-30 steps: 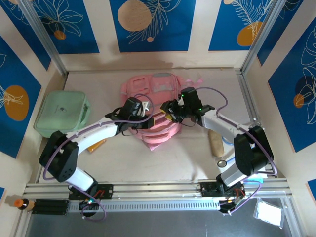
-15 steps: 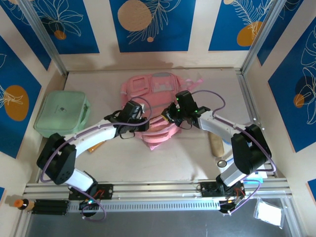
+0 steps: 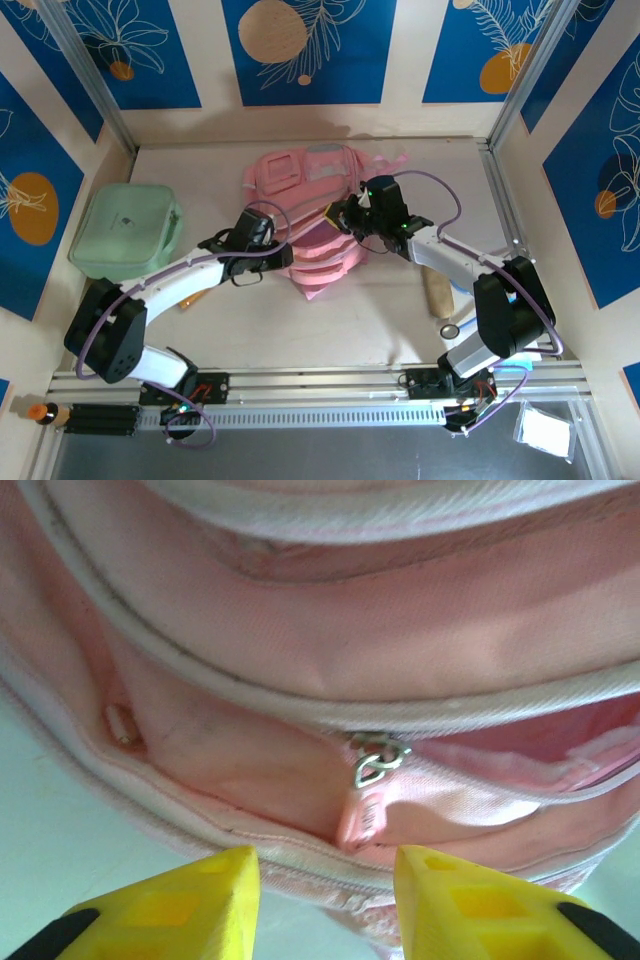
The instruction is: Pack the student bag
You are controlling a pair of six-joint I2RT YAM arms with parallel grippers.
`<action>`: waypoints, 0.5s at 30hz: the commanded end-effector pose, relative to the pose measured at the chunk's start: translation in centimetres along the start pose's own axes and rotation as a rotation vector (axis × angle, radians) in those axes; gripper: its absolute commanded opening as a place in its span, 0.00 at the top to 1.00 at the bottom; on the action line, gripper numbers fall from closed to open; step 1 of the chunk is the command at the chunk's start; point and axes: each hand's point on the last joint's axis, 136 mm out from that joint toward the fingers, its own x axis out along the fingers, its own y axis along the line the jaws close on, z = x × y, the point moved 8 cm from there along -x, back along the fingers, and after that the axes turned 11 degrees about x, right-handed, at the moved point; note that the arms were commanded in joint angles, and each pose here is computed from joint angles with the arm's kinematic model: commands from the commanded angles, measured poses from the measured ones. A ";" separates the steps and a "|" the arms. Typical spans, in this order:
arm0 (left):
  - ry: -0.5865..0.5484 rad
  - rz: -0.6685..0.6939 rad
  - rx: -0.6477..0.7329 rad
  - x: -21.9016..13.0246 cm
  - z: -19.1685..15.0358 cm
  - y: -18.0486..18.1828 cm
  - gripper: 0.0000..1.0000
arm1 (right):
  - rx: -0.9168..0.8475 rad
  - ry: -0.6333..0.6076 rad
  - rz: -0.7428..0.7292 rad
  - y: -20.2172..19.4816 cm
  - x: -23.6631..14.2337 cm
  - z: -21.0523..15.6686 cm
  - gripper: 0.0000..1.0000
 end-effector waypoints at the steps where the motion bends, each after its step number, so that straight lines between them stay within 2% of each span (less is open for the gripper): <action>1: -0.032 -0.056 -0.025 0.2 1.2 -0.6 0.58 | -0.080 0.006 0.133 2.9 -1.4 -0.1 0.96; 7: -0.060 -0.038 -0.020 0.3 2.1 -0.4 0.59 | -0.076 0.013 0.140 2.9 -1.5 0.1 0.96; 11: -0.060 -0.048 -0.012 0.6 2.3 -0.4 0.64 | -0.082 0.017 0.147 3.1 -1.5 0.1 0.97; 15: -0.101 -0.044 0.010 -0.4 2.6 -0.5 0.64 | -0.079 0.021 0.145 3.0 -1.4 0.2 0.97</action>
